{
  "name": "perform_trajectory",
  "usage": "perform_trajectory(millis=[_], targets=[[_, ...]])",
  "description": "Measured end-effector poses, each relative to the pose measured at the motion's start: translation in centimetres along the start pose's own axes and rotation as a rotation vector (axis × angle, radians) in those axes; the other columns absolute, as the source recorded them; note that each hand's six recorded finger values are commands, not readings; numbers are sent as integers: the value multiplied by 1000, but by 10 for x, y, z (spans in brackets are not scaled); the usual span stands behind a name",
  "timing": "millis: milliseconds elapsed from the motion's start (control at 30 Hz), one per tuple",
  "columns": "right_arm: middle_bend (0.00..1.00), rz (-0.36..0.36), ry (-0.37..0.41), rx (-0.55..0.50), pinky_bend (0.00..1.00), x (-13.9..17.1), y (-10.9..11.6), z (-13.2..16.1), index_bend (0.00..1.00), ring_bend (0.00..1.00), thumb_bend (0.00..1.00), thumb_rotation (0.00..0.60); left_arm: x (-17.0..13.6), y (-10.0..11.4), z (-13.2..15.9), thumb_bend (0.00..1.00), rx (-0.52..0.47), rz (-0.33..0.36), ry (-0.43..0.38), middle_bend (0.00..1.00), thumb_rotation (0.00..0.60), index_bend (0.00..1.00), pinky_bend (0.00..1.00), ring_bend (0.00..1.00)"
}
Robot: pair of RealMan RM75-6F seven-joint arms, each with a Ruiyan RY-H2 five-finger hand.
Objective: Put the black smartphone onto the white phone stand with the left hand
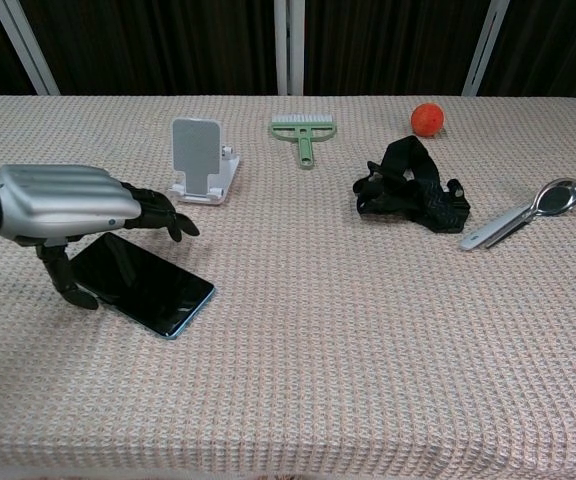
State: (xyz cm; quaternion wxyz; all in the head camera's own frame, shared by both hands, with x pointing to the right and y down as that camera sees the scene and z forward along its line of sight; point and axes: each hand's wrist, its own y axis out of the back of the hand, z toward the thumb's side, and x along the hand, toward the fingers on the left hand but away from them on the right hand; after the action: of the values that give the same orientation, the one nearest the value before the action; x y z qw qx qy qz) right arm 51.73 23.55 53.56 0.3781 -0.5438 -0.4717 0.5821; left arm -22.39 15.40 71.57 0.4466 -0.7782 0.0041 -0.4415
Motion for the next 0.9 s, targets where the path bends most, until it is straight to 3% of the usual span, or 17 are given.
perform_trajectory(millis=[600, 900], targets=[[0, 15, -6, 7, 0, 1, -2, -2, 0, 0, 79, 600, 5, 4, -3, 165, -10, -20, 15, 158, 600, 169, 205, 67], [0, 18, -6, 8, 0, 0, -2, -1, 0, 0, 82, 600, 4, 2, -5, 166, 29, -27, 31, 114, 600, 273, 205, 66]])
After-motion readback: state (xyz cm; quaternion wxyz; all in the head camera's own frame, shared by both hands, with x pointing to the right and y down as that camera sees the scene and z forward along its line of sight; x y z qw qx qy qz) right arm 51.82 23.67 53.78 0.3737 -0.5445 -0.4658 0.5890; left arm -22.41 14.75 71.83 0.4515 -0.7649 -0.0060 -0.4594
